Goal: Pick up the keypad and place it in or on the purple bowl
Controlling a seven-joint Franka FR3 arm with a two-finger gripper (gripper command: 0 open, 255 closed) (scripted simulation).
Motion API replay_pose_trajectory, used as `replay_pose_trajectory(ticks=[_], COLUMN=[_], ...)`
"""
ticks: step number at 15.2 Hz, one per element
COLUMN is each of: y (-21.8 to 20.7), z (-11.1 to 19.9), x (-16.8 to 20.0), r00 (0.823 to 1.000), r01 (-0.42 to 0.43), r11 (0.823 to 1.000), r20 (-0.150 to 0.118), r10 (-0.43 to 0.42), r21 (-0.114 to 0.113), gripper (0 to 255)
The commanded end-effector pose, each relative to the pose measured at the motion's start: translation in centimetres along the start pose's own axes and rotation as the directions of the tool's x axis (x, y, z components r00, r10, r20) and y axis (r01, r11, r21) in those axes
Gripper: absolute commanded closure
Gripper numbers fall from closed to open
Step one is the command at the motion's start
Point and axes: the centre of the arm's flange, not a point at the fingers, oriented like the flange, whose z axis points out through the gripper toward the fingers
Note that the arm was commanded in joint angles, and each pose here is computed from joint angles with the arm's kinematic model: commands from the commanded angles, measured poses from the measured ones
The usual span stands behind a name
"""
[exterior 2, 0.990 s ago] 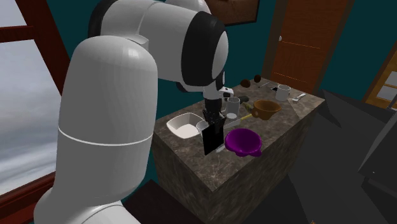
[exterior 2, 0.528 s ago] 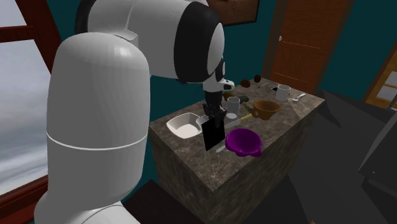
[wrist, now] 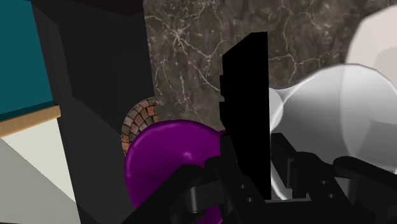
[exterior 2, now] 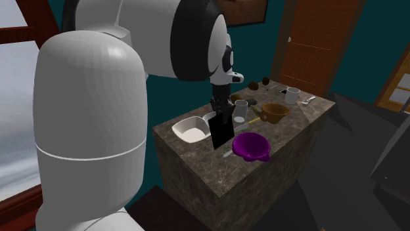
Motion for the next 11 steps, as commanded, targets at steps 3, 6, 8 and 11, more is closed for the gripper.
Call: replay_pose_trajectory(ticks=[3,6,8,11], y=[0.3,0.6,0.8,1.0], z=[-2.1,-3.7,-4.7,-6.1], x=[-0.1,-0.2,-0.3,-0.3], r00=[1.000,1.000,1.000,1.000], r01=[0.000,0.000,0.000,0.000], r11=[1.000,1.000,1.000,1.000], r20=[0.000,0.000,0.000,0.000], r10=[0.000,0.000,0.000,0.000], r21=[0.000,0.000,0.000,0.000], gripper=[255,255,255,255])
